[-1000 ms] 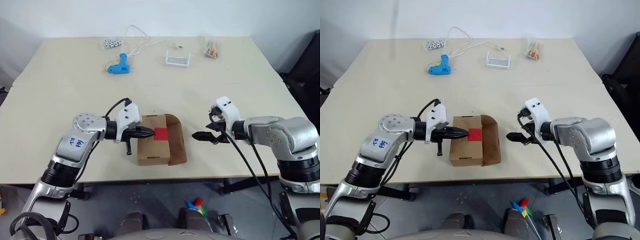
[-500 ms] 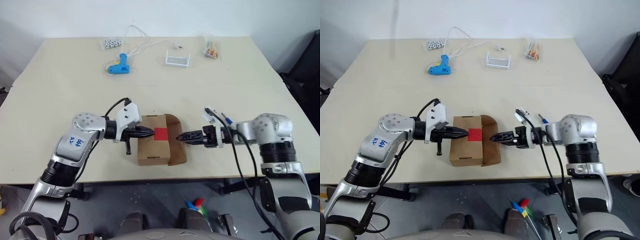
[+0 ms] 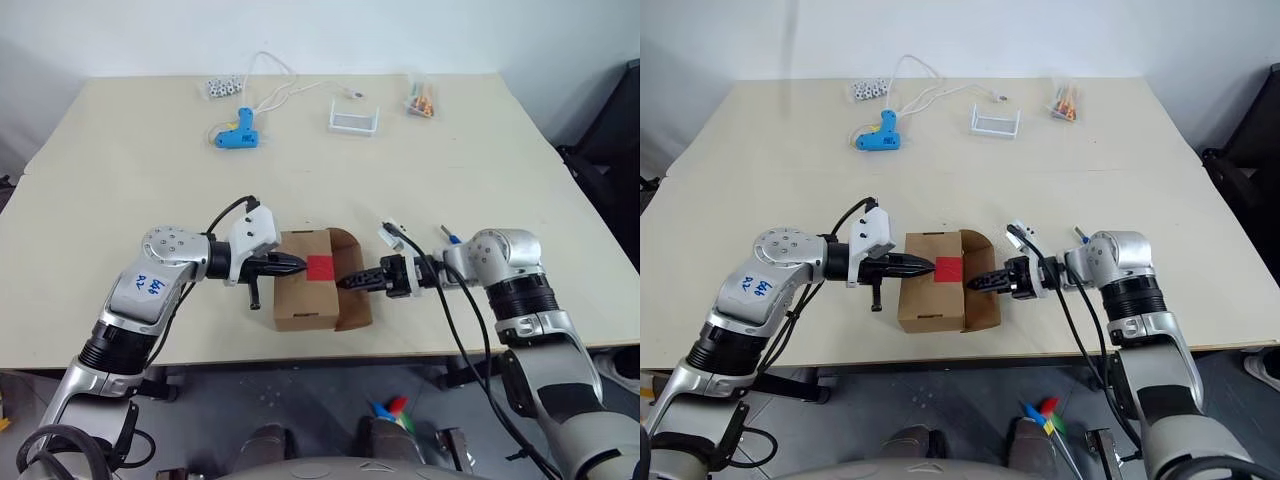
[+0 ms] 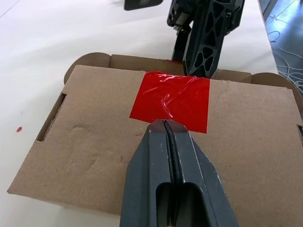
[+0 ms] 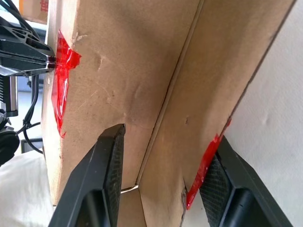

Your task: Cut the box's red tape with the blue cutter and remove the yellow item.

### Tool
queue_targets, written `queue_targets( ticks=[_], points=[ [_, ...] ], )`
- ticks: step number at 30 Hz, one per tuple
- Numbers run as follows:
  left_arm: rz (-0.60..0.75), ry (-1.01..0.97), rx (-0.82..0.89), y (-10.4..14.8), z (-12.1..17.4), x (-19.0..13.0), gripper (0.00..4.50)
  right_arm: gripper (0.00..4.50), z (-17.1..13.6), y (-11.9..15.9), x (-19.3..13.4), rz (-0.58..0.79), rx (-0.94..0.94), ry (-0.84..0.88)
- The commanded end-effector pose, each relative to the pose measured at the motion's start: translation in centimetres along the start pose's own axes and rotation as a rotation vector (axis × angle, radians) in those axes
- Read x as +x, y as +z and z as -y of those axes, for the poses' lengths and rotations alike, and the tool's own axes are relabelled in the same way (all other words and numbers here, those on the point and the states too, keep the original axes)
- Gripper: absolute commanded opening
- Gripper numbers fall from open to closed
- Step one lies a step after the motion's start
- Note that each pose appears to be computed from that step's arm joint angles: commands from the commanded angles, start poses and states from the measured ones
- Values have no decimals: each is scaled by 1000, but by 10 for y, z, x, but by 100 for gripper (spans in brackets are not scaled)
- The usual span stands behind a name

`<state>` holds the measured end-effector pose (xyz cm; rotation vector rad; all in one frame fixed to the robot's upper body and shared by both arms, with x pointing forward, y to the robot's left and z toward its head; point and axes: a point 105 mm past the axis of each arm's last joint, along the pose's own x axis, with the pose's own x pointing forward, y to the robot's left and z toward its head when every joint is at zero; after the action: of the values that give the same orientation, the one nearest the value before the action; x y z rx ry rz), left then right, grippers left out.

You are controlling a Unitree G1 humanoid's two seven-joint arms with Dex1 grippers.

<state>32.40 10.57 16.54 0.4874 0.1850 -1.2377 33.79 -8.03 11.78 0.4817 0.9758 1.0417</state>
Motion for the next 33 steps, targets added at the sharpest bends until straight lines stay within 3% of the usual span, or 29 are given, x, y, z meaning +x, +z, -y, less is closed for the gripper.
queue_targets(
  ticks=[1, 6, 12, 25, 33],
  points=[
    [-61, 0, -50, -19, 3, 1, 0, 146, 9, -7, 7, -43, 10, -47],
    [-61, -14, -58, -20, 6, 0, 0, 5, 15, 0, -3, -10, 13, -105],
    [-33, -84, -80, -20, 18, 11, 0, 2, 5, 16, -35, 30, 3, -159],
    [197, -82, -47, 19, 22, 97, 0, 2, -31, 31, -129, 24, -150, -373],
    [269, -68, -69, 30, 28, 116, 0, 2, -53, 28, -148, -57, -228, -471]
  ],
)
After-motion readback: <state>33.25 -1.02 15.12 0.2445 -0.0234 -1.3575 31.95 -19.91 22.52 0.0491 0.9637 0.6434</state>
